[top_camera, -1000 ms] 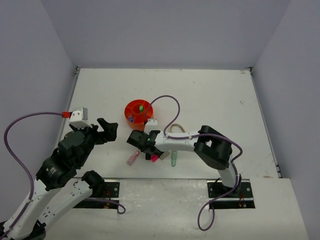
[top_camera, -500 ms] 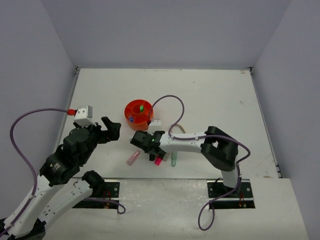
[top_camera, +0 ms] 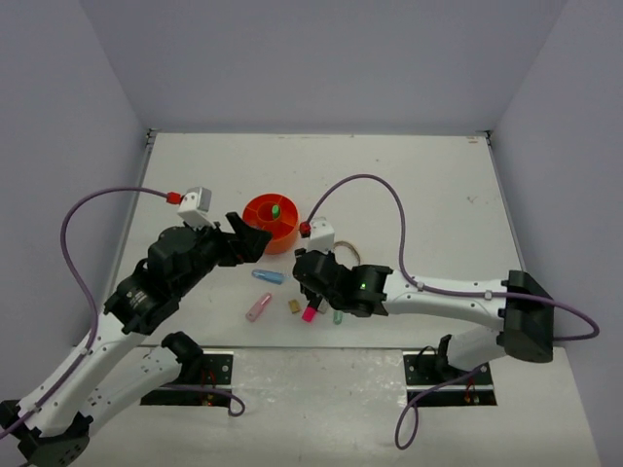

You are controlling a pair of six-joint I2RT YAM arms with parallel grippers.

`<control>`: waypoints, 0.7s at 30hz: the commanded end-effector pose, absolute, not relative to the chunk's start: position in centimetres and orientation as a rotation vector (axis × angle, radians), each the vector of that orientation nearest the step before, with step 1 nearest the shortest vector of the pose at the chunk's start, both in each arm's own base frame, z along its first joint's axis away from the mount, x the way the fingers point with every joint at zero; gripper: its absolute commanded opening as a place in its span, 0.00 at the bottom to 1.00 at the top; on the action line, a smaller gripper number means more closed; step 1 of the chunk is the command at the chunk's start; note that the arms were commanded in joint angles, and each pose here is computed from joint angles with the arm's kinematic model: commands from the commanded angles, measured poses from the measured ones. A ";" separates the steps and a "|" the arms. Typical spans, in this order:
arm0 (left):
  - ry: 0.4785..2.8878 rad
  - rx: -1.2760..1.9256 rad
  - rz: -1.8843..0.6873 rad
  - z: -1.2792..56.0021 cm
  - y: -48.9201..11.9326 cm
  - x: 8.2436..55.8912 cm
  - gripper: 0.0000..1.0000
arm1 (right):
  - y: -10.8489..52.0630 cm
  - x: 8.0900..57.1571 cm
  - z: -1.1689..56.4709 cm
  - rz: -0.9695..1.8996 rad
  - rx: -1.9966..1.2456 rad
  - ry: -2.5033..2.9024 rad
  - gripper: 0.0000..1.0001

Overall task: Sort the stationery into containers
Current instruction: Pick up the pen from the center of the board, then place the pen in the storage box.

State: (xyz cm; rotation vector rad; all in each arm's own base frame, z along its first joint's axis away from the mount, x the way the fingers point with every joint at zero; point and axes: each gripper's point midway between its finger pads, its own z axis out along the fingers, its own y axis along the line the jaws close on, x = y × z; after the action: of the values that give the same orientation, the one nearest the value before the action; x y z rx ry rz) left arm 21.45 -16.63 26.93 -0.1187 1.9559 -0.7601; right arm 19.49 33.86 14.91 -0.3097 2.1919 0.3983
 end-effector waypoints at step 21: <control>1.921 0.076 -1.426 28.0 -30.0 18.9 0.07 | 33.1 18.6 25.8 0.629 -0.272 1.896 0.00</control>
State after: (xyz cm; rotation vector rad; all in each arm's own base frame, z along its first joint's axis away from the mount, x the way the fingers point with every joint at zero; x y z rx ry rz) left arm 20.58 -27.96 25.40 0.0005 1.9841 -1.2708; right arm 17.99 32.91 23.44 -0.3588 1.9535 0.5870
